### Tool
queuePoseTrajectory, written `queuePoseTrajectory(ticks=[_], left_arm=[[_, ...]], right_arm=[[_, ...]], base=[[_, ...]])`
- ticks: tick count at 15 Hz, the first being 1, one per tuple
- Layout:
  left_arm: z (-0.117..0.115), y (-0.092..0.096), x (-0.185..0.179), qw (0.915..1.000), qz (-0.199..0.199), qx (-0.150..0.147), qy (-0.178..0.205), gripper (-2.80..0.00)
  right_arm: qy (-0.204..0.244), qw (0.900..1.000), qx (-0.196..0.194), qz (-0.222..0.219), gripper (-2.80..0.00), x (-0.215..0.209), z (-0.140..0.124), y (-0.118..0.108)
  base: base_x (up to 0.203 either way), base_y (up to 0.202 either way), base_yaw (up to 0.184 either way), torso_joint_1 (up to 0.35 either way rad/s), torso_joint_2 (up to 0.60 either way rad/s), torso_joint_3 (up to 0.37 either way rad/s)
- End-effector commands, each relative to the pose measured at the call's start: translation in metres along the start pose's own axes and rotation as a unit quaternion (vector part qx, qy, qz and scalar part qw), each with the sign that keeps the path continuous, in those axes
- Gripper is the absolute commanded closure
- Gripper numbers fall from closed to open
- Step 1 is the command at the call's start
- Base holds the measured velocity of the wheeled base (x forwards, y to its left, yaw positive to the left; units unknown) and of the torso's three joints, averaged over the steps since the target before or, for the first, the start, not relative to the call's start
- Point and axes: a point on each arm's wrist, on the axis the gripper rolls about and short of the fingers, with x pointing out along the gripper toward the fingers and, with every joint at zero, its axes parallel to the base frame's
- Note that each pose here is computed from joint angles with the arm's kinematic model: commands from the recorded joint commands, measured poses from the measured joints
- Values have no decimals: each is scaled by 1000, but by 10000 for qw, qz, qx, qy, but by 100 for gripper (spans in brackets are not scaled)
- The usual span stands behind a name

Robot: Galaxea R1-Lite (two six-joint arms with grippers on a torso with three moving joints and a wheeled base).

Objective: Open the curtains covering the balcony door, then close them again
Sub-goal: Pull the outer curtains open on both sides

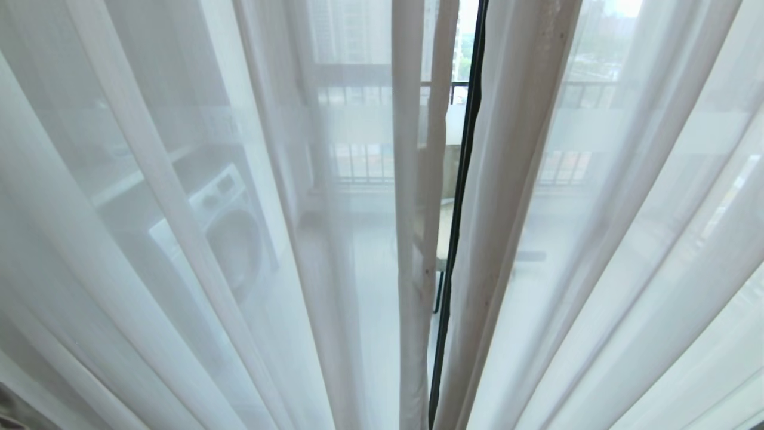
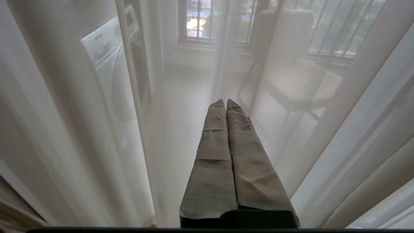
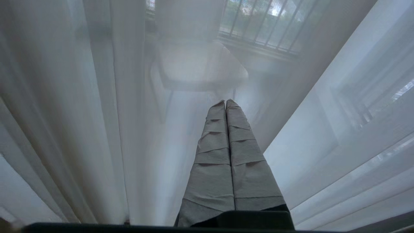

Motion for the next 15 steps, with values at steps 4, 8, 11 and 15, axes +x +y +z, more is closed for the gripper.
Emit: queuePoseTrajectory(ticks=[4,8,11,15], left_arm=[[0,0,0,10000,3,-6,-4,0],[0,0,0,10000,4,-6,4,0],[0,0,0,10000,4,-6,4,0],[0,0,0,10000,4,-6,4,0]], right_arm=[[352,9990,41,285,0,-36,-34,13],[568,9961,543,391,0,-37,-40,12],[565,9961,668,146,0,-41,-43,12],[140,9978,649,71,0,-54,-52,15]], base=[[0,0,0,0,0,0],[0,0,0,0,0,0],[0,0,0,0,0,0],[0,0,0,0,0,0]])
